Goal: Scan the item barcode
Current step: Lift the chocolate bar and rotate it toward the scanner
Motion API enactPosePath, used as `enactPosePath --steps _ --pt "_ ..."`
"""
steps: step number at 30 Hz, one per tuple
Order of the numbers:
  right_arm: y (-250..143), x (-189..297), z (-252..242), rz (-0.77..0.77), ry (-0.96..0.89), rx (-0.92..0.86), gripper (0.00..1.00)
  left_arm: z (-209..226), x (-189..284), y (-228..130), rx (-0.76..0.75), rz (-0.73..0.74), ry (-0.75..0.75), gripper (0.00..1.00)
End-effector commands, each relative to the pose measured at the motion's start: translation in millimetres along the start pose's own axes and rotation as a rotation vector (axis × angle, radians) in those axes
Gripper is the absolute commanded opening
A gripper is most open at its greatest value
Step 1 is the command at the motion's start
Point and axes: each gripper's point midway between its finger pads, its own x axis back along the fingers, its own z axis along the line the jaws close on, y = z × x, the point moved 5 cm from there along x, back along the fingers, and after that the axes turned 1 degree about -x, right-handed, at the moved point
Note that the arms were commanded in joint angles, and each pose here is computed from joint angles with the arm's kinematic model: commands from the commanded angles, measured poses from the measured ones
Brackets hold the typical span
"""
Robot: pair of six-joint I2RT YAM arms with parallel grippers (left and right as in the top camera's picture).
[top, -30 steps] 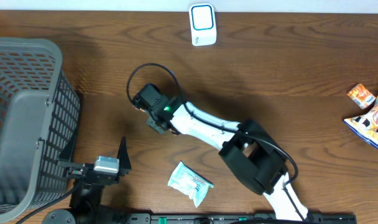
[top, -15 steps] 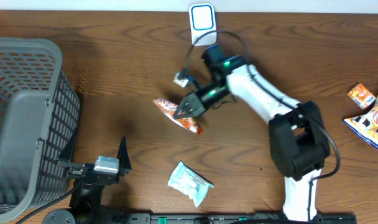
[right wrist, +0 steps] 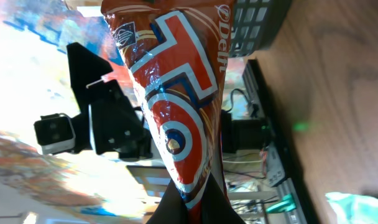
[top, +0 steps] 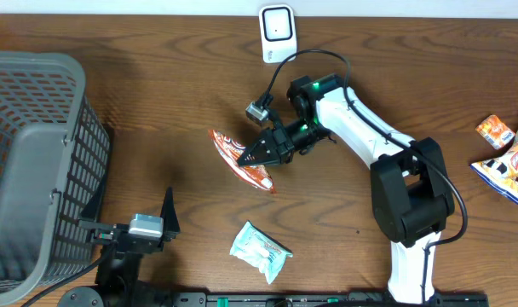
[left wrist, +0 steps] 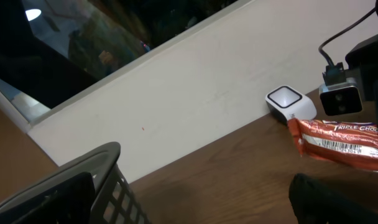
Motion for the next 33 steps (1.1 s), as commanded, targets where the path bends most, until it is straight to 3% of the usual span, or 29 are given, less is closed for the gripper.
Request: enactPosePath --steps 1,25,28,29,33 --pt "-4 -8 8 0.006 0.052 -0.016 0.01 2 2 2 -0.004 -0.009 0.014 1.00" --pt "-13 -8 9 0.016 0.033 -0.021 0.01 2 2 2 -0.004 -0.009 0.014 1.00" --pt "-16 -4 -18 0.102 -0.160 0.164 0.01 2 2 2 -0.004 -0.009 0.014 1.00" --pt "-16 0 -33 0.138 -0.273 0.182 0.01 2 2 2 -0.004 -0.009 0.013 1.00" --pt "-3 14 -51 0.108 -0.414 0.147 0.02 2 2 2 -0.004 -0.008 0.013 1.00"
